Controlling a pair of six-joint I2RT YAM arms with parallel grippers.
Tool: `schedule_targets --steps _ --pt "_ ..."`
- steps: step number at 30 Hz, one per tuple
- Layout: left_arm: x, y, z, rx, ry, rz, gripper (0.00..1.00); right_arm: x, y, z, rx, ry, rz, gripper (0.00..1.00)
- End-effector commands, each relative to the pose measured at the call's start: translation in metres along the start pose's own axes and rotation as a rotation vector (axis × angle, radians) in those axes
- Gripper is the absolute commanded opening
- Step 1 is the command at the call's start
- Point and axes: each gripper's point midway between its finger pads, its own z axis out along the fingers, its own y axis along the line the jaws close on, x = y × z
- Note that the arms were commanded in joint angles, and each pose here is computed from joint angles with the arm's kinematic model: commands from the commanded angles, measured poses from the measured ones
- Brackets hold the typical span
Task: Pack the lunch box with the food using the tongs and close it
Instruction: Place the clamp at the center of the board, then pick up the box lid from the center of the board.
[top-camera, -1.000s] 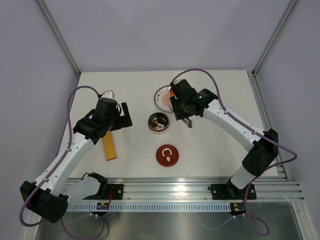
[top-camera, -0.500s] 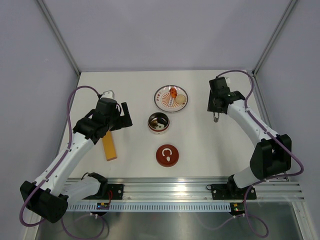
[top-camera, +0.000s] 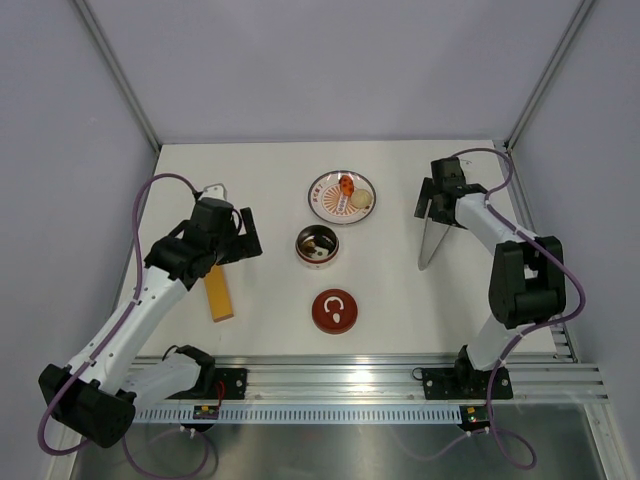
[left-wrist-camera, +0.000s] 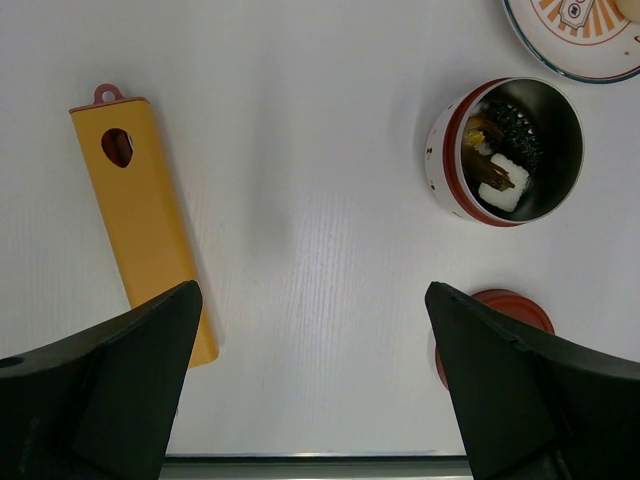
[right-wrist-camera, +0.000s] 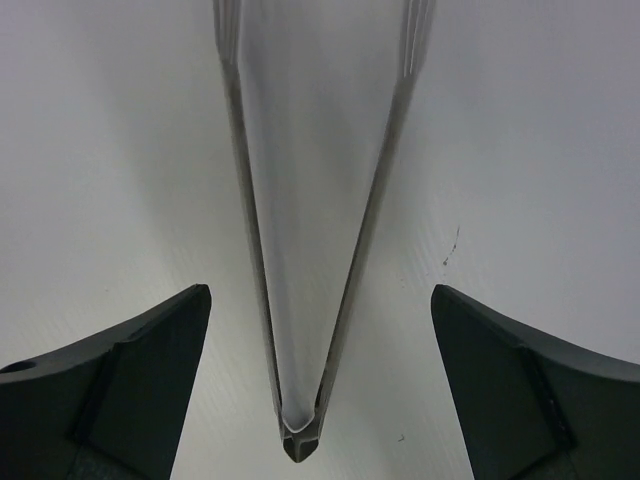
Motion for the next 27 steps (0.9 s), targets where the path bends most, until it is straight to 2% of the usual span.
schedule_targets --steps 1,9,12,17,20,21,27 --pt "-0.015 0.007 -0.006 -0.030 -0.062 0.003 0.99 -0.039 0.004 -0.021 -0.033 -0.121 0.052 1.00" --pt "-0.009 0.037 0.001 -0.175 -0.024 -0.009 0.99 -0.049 0.012 -0.078 -0.165 -0.152 0.094 1.00" --pt "-0.003 0.058 0.005 -0.235 -0.010 -0.053 0.99 -0.039 0.020 -0.094 -0.210 -0.148 0.091 1.00" --pt "0.013 0.069 0.013 -0.234 0.052 -0.078 0.99 -0.013 0.036 -0.108 -0.276 -0.102 0.063 0.99" --pt "0.026 0.066 0.022 -0.218 0.106 -0.090 0.99 0.011 0.059 -0.121 -0.334 -0.071 0.011 0.99" --pt "0.028 0.064 0.025 -0.209 0.112 -0.095 0.99 0.027 0.077 -0.131 -0.372 -0.051 -0.039 0.99" --pt "0.035 0.051 0.033 -0.142 0.143 -0.110 0.99 0.111 0.113 -0.152 -0.462 0.101 -0.135 0.99"
